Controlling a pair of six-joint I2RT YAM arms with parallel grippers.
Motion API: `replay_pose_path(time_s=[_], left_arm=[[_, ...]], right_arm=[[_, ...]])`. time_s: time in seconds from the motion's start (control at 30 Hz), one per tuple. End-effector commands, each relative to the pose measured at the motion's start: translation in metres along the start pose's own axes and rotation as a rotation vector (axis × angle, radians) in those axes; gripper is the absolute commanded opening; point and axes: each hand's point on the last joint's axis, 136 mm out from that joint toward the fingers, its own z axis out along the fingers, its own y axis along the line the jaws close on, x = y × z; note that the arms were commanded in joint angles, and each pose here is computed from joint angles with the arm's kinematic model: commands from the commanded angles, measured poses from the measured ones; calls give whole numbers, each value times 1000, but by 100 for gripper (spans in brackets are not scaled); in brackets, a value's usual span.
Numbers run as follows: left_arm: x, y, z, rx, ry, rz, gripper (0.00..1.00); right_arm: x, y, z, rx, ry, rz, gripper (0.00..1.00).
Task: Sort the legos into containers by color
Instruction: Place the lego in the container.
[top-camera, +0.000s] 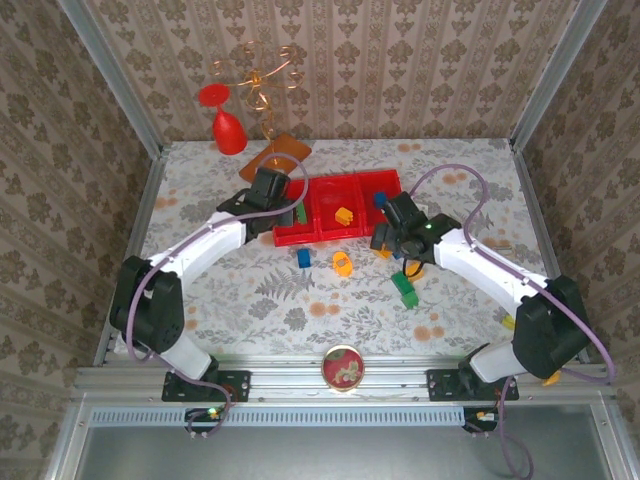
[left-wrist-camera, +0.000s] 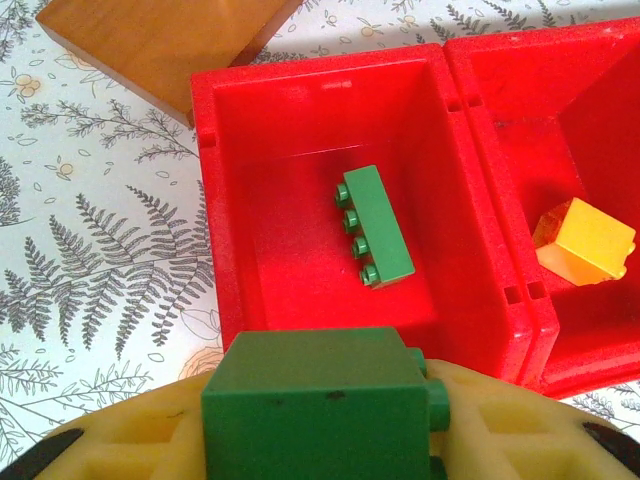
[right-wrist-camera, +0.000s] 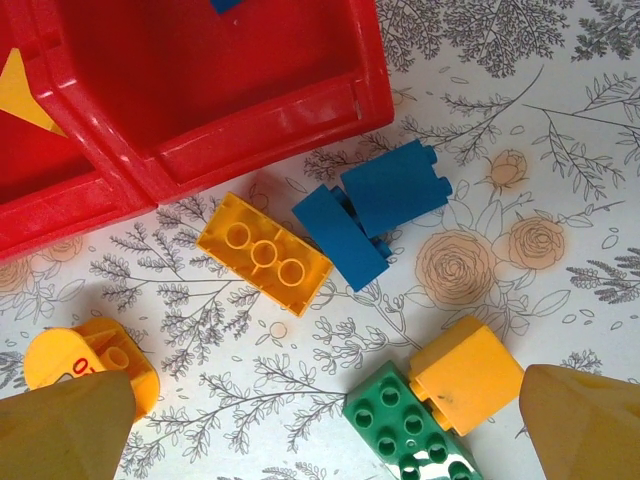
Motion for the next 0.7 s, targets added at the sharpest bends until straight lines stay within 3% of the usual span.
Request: replay_pose_path(time_s=[0.0, 0.67], left_arm=[[-16, -5, 2, 30, -25, 20, 40], [-10, 0, 32, 3, 26, 46, 40]], right_arm=[[0, 2, -1, 20, 13, 3, 100], [7, 13, 6, 23, 38, -15, 100]])
